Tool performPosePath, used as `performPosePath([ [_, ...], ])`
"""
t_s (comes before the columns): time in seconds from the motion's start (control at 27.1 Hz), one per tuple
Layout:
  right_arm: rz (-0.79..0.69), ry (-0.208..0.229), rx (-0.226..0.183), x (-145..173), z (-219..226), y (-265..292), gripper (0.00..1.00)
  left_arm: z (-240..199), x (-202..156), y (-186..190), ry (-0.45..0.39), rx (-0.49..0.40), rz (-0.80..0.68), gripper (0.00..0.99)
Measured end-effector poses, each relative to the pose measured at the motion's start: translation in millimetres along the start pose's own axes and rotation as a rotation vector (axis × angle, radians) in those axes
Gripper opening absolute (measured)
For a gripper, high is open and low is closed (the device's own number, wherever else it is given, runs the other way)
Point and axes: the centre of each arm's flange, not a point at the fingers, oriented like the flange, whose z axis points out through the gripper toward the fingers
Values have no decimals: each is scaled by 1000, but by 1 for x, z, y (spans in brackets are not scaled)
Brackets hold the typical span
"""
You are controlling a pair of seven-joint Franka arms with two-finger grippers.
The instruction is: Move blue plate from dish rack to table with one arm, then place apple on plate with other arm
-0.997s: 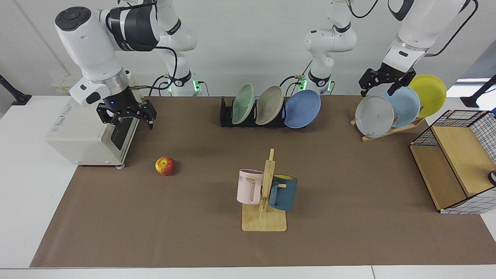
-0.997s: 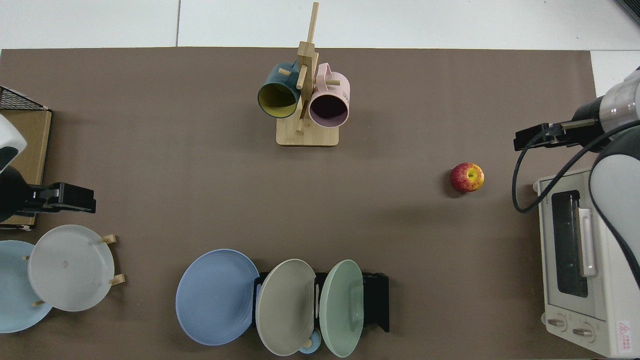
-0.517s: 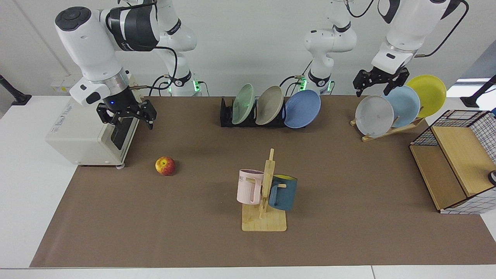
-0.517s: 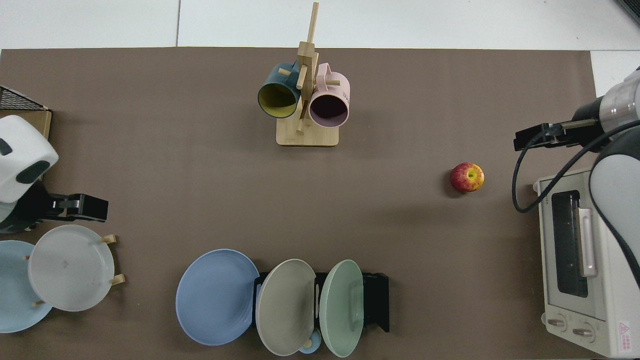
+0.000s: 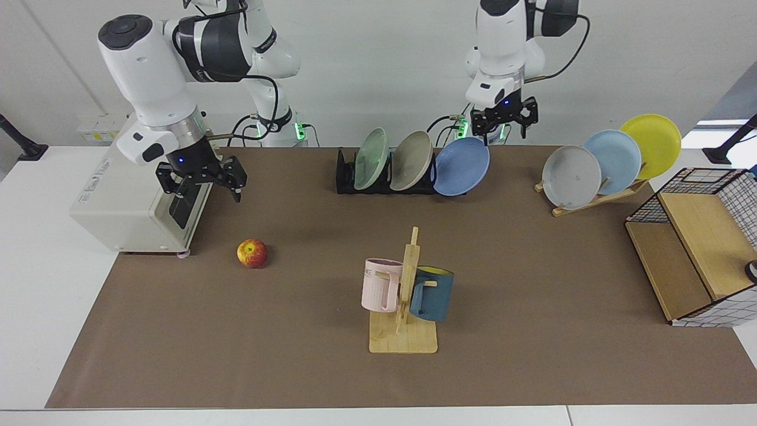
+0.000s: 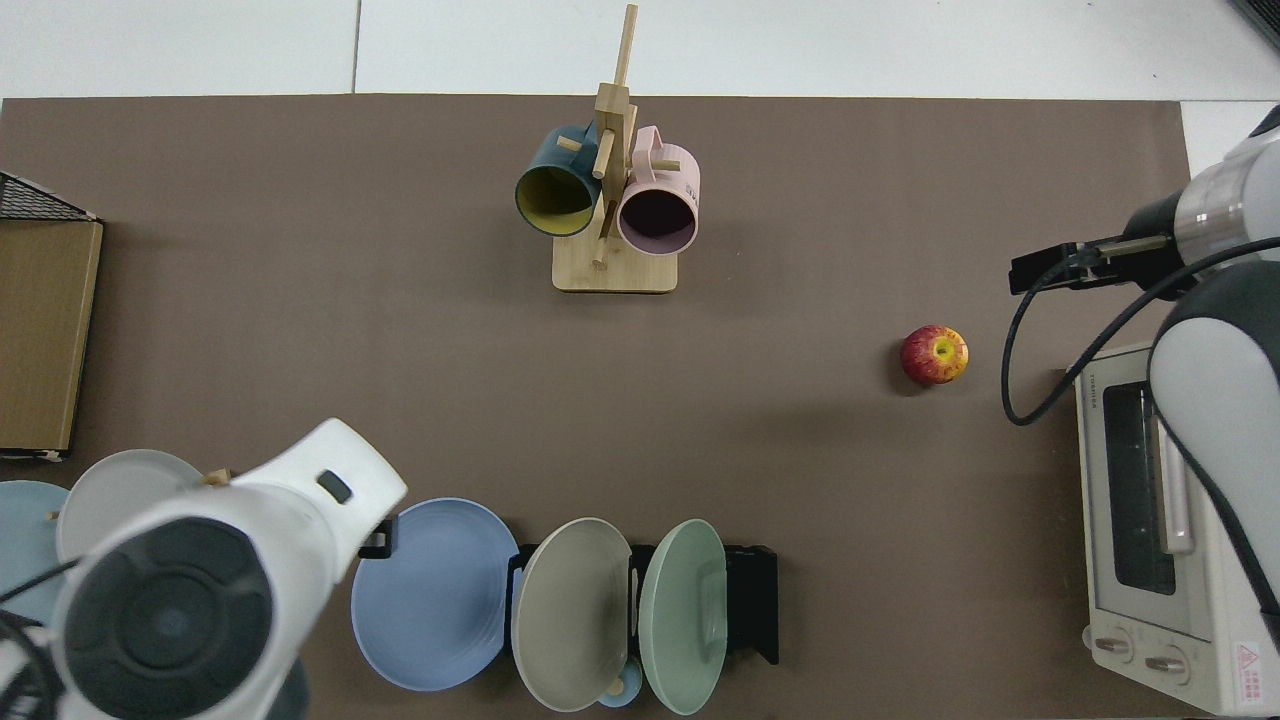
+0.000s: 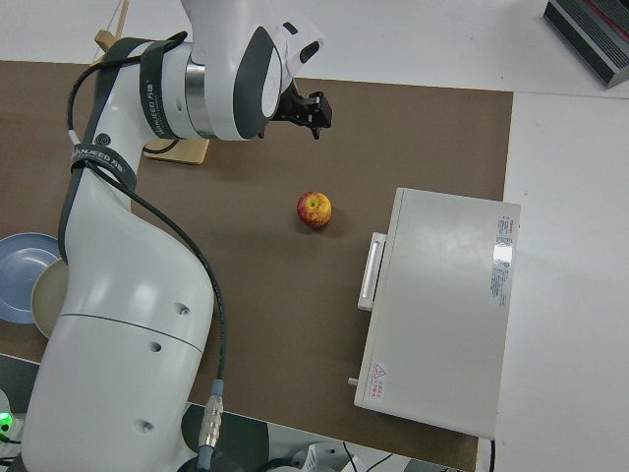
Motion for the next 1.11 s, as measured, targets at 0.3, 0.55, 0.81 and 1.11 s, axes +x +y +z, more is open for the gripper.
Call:
performPosePath([
  [0.3,2,-26,1,2,73,1,1000,52,-34,21,26,29,-15,907],
  [0.55,6,-29,1,3,134,3,1000,84,-43,18,14,29,-16,881],
  [0.81,6,-52,2,3,174,3,1000,97,-51,21,16,35,-11,859],
  [1.11,8,-93,3,-3,222,4,1000,108,-60,31,12,49,-15,789],
])
